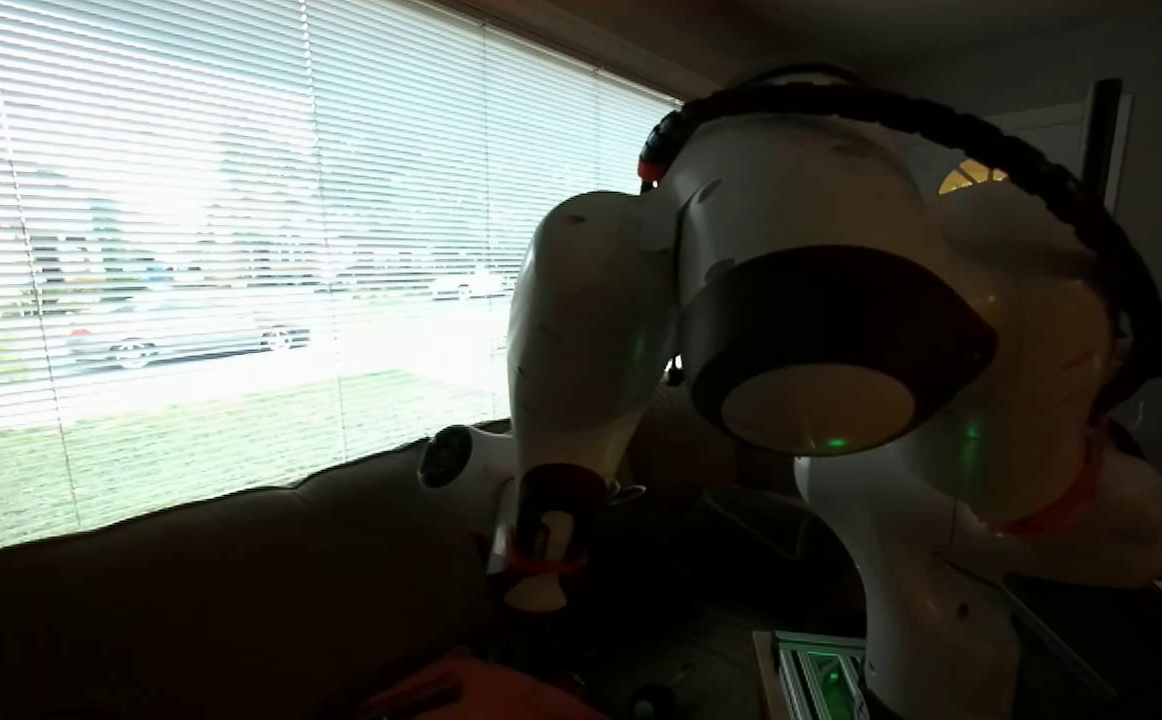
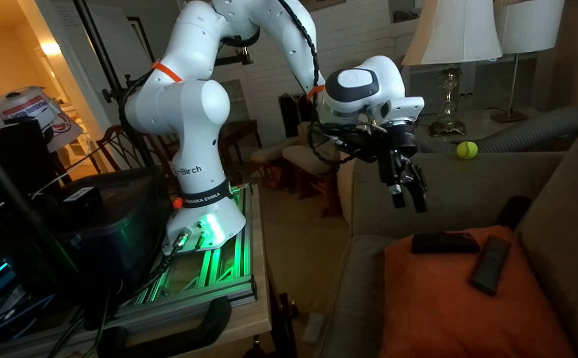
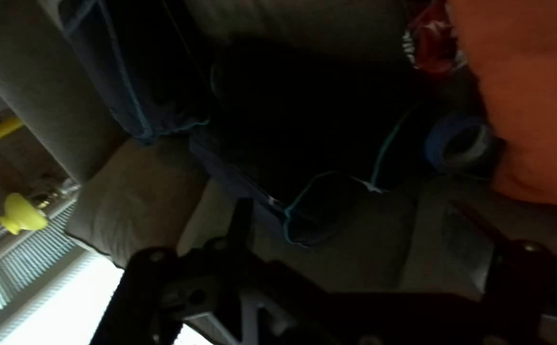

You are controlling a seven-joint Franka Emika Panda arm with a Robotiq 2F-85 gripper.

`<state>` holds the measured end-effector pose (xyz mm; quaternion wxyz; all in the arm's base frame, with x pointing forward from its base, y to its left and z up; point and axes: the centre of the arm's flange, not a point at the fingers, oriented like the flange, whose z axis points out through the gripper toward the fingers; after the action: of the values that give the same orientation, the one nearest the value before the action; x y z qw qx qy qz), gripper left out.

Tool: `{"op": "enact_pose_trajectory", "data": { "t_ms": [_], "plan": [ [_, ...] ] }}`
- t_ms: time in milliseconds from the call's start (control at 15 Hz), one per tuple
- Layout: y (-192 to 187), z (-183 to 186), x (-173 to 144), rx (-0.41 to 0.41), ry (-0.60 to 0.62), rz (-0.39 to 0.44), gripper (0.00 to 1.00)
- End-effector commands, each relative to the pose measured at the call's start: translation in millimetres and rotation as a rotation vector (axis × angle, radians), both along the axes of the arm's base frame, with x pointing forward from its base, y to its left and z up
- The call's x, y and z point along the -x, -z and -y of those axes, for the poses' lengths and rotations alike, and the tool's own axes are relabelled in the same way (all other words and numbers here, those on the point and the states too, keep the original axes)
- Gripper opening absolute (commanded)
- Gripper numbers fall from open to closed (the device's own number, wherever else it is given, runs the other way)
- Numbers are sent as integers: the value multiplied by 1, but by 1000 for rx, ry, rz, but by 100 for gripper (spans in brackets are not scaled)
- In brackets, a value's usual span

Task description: Take the black object off of the armrest and the place item on the couch and place them on the pillow

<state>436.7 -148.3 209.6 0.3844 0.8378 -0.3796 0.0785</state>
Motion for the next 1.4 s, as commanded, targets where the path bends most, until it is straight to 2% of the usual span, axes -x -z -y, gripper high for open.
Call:
{"op": "enact_pose_trajectory", "data": {
  "t_ms": [0,333,667,733,867,1067,1333],
  "plan": [
    [2,21,64,94,172,-35,100],
    [-3,75,135,196,422,-74,100],
    [3,112,167,182,711,-109,100],
    [-2,103,166,176,617,-107,100],
    [-1,112,173,174,672,-116,100],
    [-1,114,172,175,685,-114,100],
    [-8,146,175,-17,604,-135,100]
  ]
}}
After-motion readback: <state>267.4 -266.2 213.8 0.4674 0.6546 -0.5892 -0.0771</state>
